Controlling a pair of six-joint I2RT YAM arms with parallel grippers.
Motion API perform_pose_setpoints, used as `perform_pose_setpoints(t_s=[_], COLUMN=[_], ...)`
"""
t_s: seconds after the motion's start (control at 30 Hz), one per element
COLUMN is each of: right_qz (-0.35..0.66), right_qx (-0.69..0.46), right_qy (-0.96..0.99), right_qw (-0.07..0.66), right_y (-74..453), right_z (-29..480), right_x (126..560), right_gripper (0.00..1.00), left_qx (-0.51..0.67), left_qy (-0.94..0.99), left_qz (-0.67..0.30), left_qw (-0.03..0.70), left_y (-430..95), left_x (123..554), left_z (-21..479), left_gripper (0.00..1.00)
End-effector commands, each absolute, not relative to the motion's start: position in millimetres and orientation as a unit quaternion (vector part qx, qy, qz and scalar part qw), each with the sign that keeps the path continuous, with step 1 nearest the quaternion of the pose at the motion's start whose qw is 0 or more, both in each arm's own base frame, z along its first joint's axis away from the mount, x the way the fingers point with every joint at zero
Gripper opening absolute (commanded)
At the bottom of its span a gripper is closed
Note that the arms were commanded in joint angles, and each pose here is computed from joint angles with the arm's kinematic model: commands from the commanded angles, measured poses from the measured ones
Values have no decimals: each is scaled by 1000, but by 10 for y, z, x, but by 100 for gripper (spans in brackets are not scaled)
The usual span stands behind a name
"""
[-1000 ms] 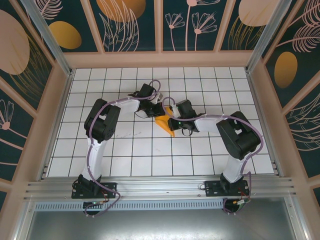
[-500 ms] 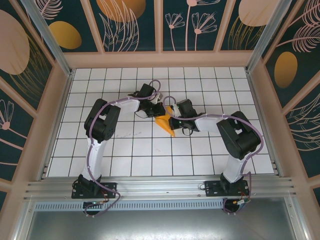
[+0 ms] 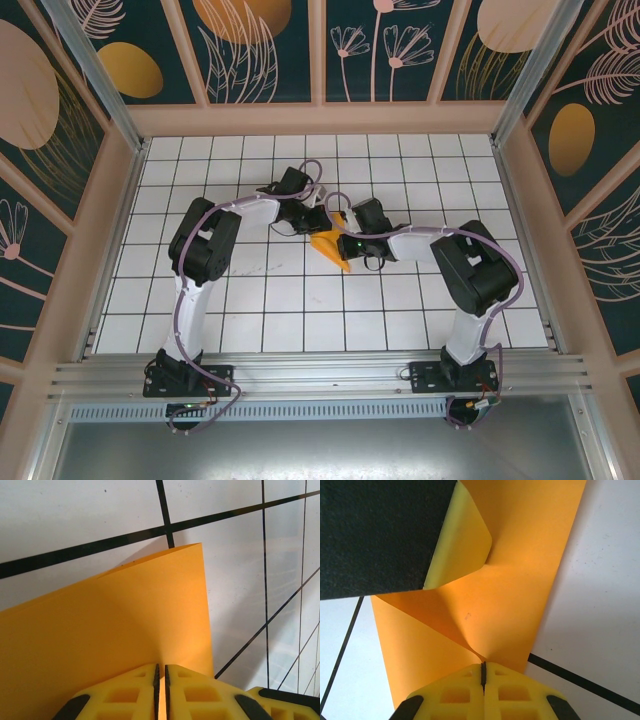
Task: Fold a paper plane with a square sheet of paper (fold left side to right side)
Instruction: Third fold the triangle at the center of the table.
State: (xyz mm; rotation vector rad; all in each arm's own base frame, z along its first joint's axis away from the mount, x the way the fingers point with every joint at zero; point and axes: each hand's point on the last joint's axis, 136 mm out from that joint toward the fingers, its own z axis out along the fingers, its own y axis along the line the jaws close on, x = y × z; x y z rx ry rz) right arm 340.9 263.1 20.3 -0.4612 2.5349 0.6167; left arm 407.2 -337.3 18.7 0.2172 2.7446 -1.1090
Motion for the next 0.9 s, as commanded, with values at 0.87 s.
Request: perform_pose_setpoints(t_s=[0.87], right_qz=[185], right_qx=[-198], right_qy=[946], right_qw=[176], right_y=[2565], right_z=[-121], right_x=[3136], right_gripper=[0], left_qx=[90], left_qy=[896], left_qz=[-420], left_qw=[114], left_y=[-3288], left_x=[3757], left_z=[713], left_gripper=[12])
